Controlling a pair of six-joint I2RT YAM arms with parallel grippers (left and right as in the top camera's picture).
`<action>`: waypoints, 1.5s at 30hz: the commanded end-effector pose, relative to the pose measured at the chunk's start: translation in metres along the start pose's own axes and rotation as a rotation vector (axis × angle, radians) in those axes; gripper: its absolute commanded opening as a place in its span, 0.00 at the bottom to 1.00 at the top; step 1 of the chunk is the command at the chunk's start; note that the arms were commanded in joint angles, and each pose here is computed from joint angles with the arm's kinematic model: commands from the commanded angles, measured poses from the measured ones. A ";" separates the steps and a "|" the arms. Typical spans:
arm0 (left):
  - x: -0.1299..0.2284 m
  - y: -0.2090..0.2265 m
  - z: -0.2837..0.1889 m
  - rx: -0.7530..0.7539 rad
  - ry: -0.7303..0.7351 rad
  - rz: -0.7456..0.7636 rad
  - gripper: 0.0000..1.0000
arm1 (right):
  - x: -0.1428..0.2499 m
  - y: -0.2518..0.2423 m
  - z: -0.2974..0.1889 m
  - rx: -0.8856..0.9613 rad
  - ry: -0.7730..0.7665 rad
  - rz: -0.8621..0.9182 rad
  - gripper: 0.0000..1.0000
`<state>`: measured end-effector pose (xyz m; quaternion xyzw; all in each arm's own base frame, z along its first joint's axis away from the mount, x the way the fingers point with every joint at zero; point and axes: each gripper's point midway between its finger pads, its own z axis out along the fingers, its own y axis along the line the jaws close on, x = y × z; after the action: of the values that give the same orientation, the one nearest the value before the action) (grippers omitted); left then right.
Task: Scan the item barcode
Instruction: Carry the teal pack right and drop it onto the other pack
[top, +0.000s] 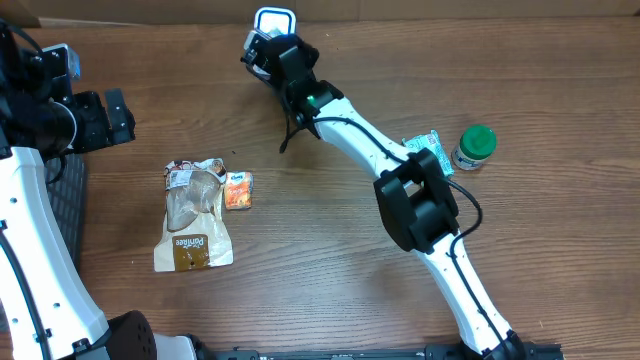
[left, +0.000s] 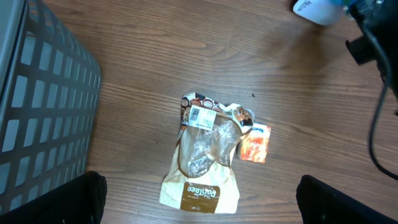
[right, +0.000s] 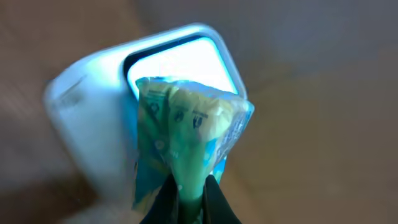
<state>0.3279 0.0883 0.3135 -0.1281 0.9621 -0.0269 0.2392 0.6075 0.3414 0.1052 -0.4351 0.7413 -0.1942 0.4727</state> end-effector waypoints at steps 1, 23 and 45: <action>-0.003 0.002 -0.002 -0.001 -0.012 0.017 1.00 | -0.055 -0.063 -0.072 -0.058 -0.117 0.292 0.04; -0.003 0.002 -0.002 -0.001 -0.012 0.017 1.00 | 0.133 -0.111 -0.251 -0.645 0.603 1.130 0.04; -0.003 0.002 -0.002 -0.001 -0.012 0.017 1.00 | 0.287 -0.045 -0.202 -0.329 0.993 1.224 0.76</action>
<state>0.3279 0.0884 0.3136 -0.1282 0.9621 -0.0267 0.2394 0.3933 0.0489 0.0679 0.1205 0.9923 0.0194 0.0215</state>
